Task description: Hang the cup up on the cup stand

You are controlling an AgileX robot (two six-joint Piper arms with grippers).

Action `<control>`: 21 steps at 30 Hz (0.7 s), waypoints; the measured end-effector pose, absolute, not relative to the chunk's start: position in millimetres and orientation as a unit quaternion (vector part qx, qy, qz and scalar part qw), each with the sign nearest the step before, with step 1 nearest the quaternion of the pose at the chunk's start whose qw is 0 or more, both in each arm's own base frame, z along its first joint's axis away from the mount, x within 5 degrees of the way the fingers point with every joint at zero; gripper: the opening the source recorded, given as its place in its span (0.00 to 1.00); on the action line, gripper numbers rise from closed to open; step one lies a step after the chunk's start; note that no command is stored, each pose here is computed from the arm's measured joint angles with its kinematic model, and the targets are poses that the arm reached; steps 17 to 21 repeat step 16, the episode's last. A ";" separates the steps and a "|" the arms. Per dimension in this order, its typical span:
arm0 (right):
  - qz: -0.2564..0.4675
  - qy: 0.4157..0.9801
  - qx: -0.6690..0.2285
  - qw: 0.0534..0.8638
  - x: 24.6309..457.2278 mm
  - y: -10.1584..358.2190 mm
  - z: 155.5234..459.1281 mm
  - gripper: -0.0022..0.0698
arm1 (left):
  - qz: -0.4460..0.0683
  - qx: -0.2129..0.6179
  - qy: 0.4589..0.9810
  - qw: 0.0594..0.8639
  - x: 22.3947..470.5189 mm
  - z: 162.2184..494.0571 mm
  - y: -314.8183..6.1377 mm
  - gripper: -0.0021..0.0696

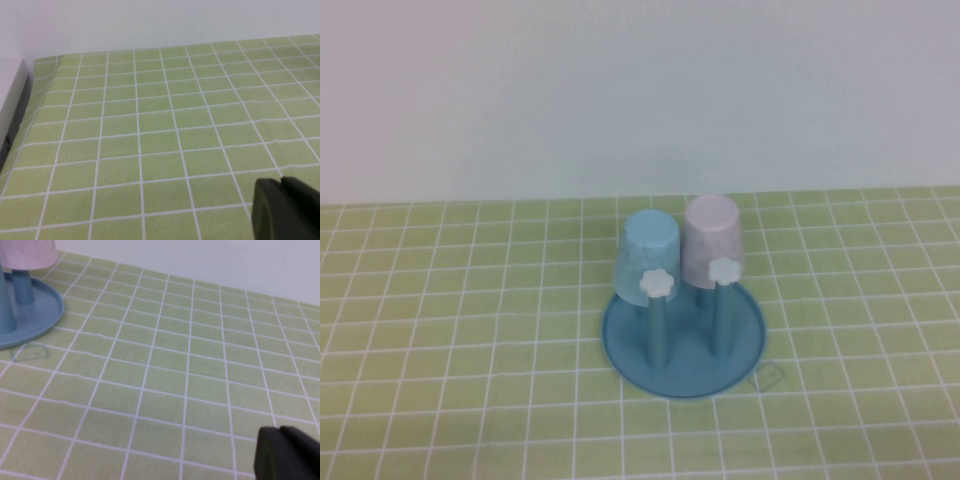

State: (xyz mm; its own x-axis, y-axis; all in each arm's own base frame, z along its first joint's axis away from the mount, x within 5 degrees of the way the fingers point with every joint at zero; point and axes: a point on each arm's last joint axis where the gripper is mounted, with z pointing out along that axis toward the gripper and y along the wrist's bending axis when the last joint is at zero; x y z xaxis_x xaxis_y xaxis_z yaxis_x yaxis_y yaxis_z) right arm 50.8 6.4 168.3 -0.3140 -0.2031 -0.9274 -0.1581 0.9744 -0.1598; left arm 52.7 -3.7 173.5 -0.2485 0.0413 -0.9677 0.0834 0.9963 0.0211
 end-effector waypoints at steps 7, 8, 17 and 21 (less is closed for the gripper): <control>-0.020 0.810 -0.111 0.575 50.8 6.4 168.3 0.03 | -0.017 0.039 0.792 0.609 52.5 173.0 -3.7 0.03; -0.020 0.810 -0.111 0.575 50.8 6.4 168.3 0.03 | -0.017 0.039 0.792 0.609 52.5 173.0 -3.7 0.03; -0.020 0.810 -0.111 0.575 50.8 6.4 168.3 0.03 | -0.017 0.039 0.792 0.609 52.5 173.0 -3.7 0.03; -0.020 0.810 -0.111 0.575 50.8 6.4 168.3 0.03 | -0.017 0.039 0.792 0.609 52.5 173.0 -3.7 0.03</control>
